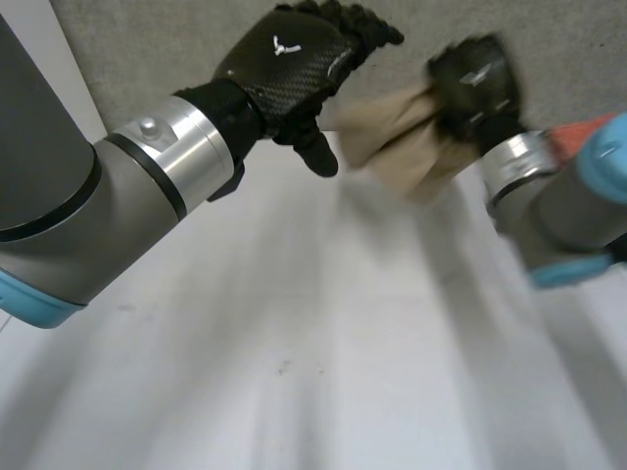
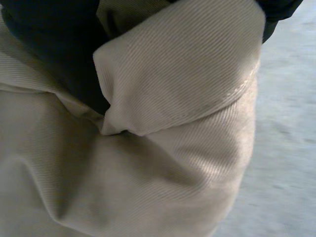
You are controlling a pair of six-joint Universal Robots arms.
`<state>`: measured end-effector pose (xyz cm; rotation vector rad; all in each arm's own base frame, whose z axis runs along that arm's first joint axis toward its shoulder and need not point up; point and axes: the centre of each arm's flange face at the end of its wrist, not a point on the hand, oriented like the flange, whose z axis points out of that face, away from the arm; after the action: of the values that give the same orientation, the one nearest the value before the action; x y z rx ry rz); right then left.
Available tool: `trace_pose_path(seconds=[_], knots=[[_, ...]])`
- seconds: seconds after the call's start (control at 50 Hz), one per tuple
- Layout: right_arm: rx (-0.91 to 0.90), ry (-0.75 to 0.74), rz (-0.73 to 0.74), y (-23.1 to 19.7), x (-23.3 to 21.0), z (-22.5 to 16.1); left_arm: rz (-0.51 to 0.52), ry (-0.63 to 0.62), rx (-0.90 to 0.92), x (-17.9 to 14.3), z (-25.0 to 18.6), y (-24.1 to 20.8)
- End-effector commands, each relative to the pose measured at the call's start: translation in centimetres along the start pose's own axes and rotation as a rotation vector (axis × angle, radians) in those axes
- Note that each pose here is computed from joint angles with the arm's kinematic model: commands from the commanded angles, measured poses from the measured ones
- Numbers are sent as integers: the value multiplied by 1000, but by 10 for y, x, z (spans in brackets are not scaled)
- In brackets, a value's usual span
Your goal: Fold the laundry.
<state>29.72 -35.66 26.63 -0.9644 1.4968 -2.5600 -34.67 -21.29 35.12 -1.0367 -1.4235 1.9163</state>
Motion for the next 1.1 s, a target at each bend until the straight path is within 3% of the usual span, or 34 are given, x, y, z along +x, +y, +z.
trace_pose_path(seconds=[0.02, 0.12, 0.2, 0.36, 0.44, 0.56, 0.74, 0.96, 1.04, 1.1], knots=[[46, 191, -14, 23, 134, 19, -10, -11, 22, 1, -2, -6], [3, 194, -5, 75, 202, 8, -16, -3, 11, 4, -3, -3], [-53, 166, 5, 120, 227, -8, -23, 3, -2, 7, -5, 1], [-188, 62, 67, 222, 235, -54, -32, 15, -16, 11, -5, 6], [-216, 27, 91, 240, 223, -64, -36, 29, -17, 17, -4, 7], [-224, 75, 67, 227, 230, -63, -35, 49, -6, 24, -5, 2], [-239, 313, 11, 165, 268, -56, -32, 51, 11, 26, -6, -4], [-410, 338, 113, 144, 265, -72, -45, 89, 17, 41, -9, -8], [-504, 481, 96, 129, 281, -84, -50, 87, 30, 41, -11, -14], [-544, 605, -25, 110, 301, -92, -61, 87, 41, 40, -10, -17]])
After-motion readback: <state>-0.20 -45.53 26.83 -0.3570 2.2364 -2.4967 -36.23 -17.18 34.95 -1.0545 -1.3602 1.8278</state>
